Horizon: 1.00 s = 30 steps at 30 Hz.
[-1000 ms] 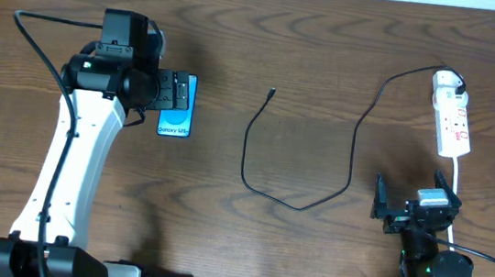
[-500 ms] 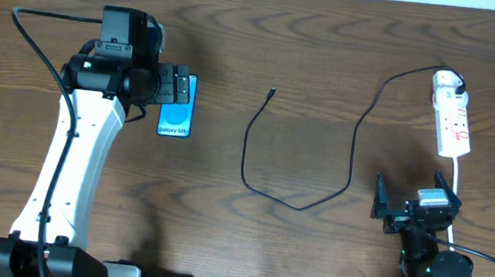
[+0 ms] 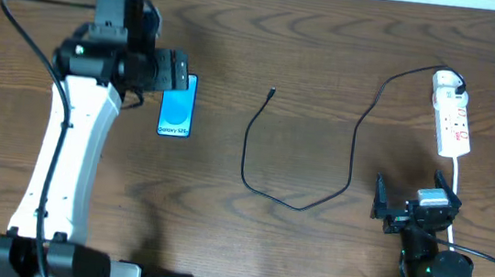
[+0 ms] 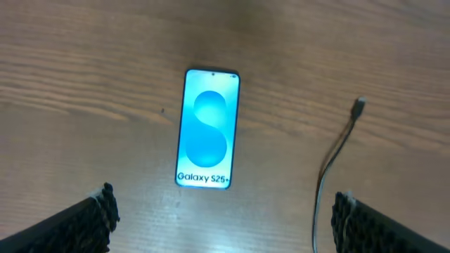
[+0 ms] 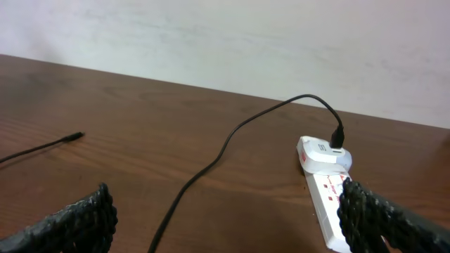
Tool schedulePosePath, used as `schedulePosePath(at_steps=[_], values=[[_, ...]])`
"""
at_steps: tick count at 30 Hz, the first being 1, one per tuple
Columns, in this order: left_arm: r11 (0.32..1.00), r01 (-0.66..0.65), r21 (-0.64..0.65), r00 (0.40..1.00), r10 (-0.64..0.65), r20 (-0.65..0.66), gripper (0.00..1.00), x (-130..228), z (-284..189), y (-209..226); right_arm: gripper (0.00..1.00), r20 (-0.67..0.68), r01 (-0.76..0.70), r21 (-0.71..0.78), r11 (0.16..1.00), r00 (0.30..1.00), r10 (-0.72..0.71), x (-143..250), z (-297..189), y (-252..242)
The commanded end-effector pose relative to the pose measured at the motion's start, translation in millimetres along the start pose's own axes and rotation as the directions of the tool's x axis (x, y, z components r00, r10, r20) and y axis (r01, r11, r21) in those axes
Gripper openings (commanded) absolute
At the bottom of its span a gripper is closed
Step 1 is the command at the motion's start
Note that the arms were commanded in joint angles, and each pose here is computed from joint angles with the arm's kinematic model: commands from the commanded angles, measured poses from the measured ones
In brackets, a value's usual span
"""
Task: Plug charger to phone and switch on socket
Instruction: 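Move the left gripper forward over the Galaxy S25+ phone, then lower the left gripper and close it on the phone's sides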
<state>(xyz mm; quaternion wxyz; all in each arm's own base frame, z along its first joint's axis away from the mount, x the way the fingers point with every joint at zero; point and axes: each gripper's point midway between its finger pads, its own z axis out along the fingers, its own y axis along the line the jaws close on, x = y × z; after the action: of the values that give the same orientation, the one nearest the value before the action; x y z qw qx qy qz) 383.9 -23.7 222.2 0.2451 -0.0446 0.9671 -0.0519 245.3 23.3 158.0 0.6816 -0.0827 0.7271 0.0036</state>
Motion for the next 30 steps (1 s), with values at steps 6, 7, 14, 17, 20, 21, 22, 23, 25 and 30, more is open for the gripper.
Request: schedulePosePath(at_steps=[6,7,14,17,20,21,22,23,25,30], values=[[0.999,-0.025,-0.026,0.992,0.021,-0.125,0.98,-19,26,2,0.99,0.000,-0.008,0.000,1.000,1.000,0.008,0,0,0],[0.999,-0.024,-0.027,0.990,0.020,-0.139,0.97,-17,32,3,0.99,0.000,-0.008,0.000,1.000,1.000,0.008,0,0,0],[0.998,-0.046,-0.031,0.978,0.039,-0.207,0.98,-8,56,6,0.99,0.000,-0.008,0.000,1.000,1.000,0.008,0,0,0],[0.996,-0.071,-0.050,0.979,0.060,-0.193,0.98,-9,64,11,0.99,0.000,-0.008,0.000,1.000,1.000,0.008,0,0,0],[0.996,-0.072,-0.054,0.983,0.061,-0.174,0.98,-11,73,12,0.99,0.000,-0.008,0.000,1.000,1.000,0.008,0,0,0],[0.996,-0.072,-0.053,0.983,0.062,-0.171,0.98,-11,76,12,0.99,0.000,-0.008,0.000,1.000,1.000,0.008,0,0,0],[0.996,-0.072,-0.053,0.983,0.062,-0.171,0.98,-10,79,12,0.99,0.000,-0.008,0.000,1.000,1.000,0.008,0,0,0],[0.996,-0.072,-0.053,0.983,0.062,-0.172,0.98,-9,81,13,0.99,0.000,-0.008,0.000,1.000,1.000,0.008,0,0,0],[0.996,-0.072,-0.054,0.981,0.061,-0.184,0.98,-4,86,14,0.99,0.000,-0.008,0.000,1.000,1.000,0.008,0,0,0],[0.996,-0.070,-0.057,0.972,0.056,-0.228,0.98,8,101,16,0.99,0.000,-0.008,0.000,1.000,1.000,0.008,0,0,0]])
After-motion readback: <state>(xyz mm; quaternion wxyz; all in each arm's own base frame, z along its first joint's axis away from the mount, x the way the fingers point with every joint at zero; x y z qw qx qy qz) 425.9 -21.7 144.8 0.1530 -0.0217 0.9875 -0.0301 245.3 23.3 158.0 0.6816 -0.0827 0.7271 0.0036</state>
